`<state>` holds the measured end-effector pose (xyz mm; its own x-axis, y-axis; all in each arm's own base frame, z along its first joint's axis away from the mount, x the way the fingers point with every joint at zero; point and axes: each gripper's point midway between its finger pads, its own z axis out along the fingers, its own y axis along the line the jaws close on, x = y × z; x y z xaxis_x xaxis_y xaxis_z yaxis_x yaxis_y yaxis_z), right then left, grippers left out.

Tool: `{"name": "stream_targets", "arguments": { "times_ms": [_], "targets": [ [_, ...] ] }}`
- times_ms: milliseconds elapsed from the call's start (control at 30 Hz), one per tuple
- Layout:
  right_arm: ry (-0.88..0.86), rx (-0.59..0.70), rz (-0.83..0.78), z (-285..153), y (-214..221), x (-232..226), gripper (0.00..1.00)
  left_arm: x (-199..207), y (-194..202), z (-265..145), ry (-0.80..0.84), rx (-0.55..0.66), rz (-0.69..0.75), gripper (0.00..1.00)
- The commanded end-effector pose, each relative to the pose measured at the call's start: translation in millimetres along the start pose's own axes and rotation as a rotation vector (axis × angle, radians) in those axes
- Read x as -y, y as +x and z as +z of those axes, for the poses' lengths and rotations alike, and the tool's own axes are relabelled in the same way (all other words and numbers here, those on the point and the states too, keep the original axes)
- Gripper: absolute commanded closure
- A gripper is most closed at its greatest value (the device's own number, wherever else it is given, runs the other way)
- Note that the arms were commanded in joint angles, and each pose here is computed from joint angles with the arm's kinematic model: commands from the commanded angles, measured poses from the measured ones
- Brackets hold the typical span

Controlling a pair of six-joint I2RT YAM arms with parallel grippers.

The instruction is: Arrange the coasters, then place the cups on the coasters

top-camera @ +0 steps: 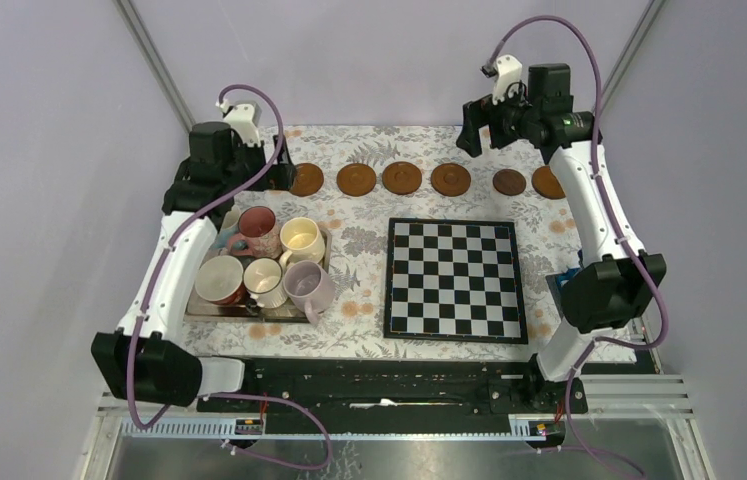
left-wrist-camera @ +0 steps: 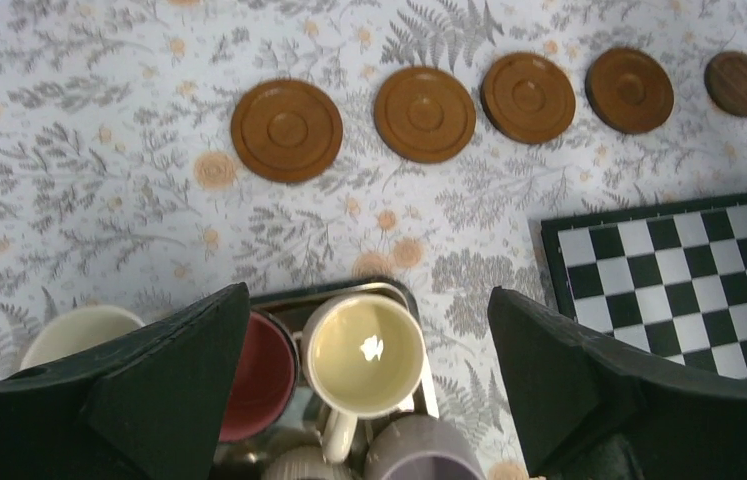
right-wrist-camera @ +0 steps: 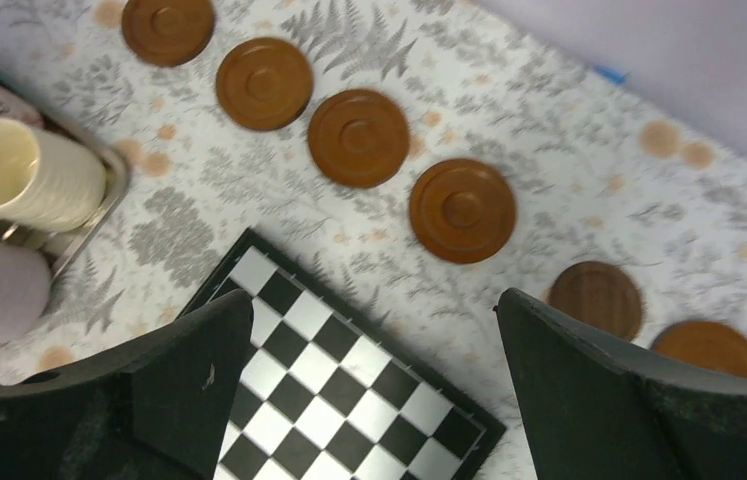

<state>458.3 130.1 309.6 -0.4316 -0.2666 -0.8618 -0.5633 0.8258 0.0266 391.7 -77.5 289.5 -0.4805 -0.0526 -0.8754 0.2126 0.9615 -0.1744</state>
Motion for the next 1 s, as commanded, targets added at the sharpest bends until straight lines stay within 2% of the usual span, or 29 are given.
{"name": "stream_targets", "arguments": {
  "times_ms": [0,200,433,633,733,833,967],
  "targets": [
    [-0.114,0.036,0.074,-15,6,-27,0.0,3,11,-23,0.014,0.0,0.021,0.01],
    [-0.147,-0.048,0.117,-18,56,-67,0.01,-2,30,-37,-0.017,-0.03,0.036,0.01],
    [-0.192,-0.101,0.163,-18,101,-153,0.11,-12,39,-47,-0.069,-0.022,0.001,0.01],
    [-0.269,-0.194,0.025,-8,125,-234,0.13,-24,34,-49,-0.099,-0.01,-0.058,0.01],
    [-0.221,-0.259,-0.065,1,145,-272,0.18,-33,32,-52,-0.118,0.001,-0.089,0.01],
    [-0.242,-0.294,-0.109,-2,160,-315,0.16,-46,31,-59,-0.147,0.026,-0.129,0.01],
    [-0.286,-0.315,-0.146,-7,167,-369,0.06,-56,31,-65,-0.166,0.045,-0.159,0.01]
  ]
}}
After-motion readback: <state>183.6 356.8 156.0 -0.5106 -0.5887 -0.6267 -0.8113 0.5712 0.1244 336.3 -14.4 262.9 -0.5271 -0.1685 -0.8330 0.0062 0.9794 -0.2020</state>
